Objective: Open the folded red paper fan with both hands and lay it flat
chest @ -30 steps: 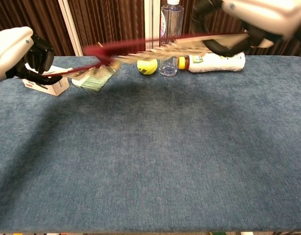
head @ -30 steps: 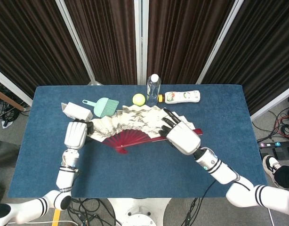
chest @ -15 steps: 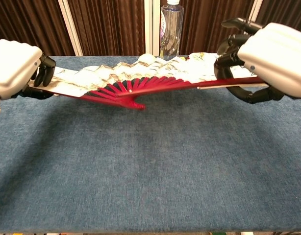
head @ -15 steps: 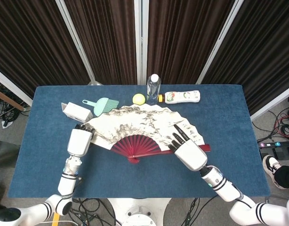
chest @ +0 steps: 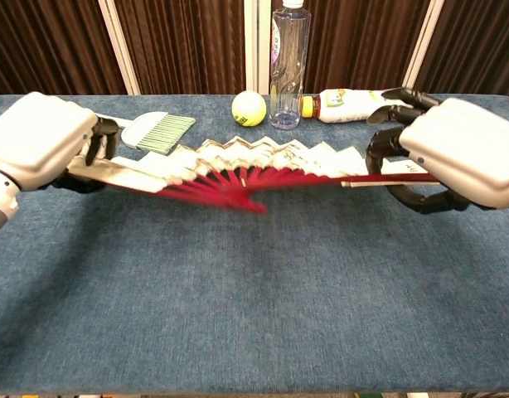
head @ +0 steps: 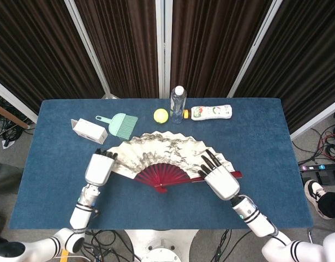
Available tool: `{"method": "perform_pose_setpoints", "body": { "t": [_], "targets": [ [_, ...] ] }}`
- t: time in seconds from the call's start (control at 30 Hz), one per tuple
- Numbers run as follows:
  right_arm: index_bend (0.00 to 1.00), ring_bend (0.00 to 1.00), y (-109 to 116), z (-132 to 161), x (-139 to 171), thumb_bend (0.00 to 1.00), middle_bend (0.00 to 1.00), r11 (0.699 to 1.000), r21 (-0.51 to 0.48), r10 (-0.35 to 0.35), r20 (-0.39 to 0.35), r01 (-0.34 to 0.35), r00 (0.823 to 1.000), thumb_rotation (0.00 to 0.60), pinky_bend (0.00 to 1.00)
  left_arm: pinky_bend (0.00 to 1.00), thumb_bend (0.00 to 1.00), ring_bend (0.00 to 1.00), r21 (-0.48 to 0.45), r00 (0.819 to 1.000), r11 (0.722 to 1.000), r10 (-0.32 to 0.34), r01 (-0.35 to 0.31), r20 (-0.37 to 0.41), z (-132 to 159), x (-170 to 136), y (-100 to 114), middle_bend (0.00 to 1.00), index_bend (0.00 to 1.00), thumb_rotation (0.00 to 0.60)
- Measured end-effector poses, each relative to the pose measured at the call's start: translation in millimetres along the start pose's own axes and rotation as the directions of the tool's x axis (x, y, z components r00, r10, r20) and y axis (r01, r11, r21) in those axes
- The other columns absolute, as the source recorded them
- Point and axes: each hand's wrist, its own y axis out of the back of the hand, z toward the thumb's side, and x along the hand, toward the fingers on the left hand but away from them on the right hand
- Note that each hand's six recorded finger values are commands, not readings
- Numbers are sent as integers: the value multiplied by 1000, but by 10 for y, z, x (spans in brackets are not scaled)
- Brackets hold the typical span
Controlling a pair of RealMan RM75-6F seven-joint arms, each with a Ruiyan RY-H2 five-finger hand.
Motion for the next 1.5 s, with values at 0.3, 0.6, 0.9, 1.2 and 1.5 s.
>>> {"method": "perform_pose_setpoints", "body": {
  "t": [0.3, 0.6, 0.9, 1.2, 1.5],
  "targets": [
    [0, 0, -155, -40, 89, 0, 21, 992, -42, 117, 32, -115, 993, 600, 0, 180, 0, 113, -14, 997, 997, -75, 76, 26, 40, -43, 9, 177, 112, 600],
    [0, 0, -161, -140, 155, 0, 0, 952, -156, 273, 38, -264, 961, 600, 0, 121, 0, 36, -140, 986, 977, -155, 162, 62, -11, -28, 63, 110, 85, 600],
    [0, 0, 74, -467, 228, 0, 1, 955, -222, 226, 114, -197, 967, 600, 0, 104, 0, 13, -282, 966, 923, -254, 260, 59, -289, 3, 156, 93, 85, 600],
    [0, 0, 272, -884, 496, 0, 57, 949, -292, 188, 231, -116, 955, 600, 0, 71, 0, 3, -313, 897, 847, -439, 429, 43, -544, -45, 175, 59, 85, 600],
    [32, 0, 459, -1294, 872, 168, 165, 924, -380, 90, 330, 45, 940, 600, 0, 79, 0, 51, -310, 959, 935, -230, 171, -166, -1240, -197, 424, 129, 130, 600]
  ]
}}
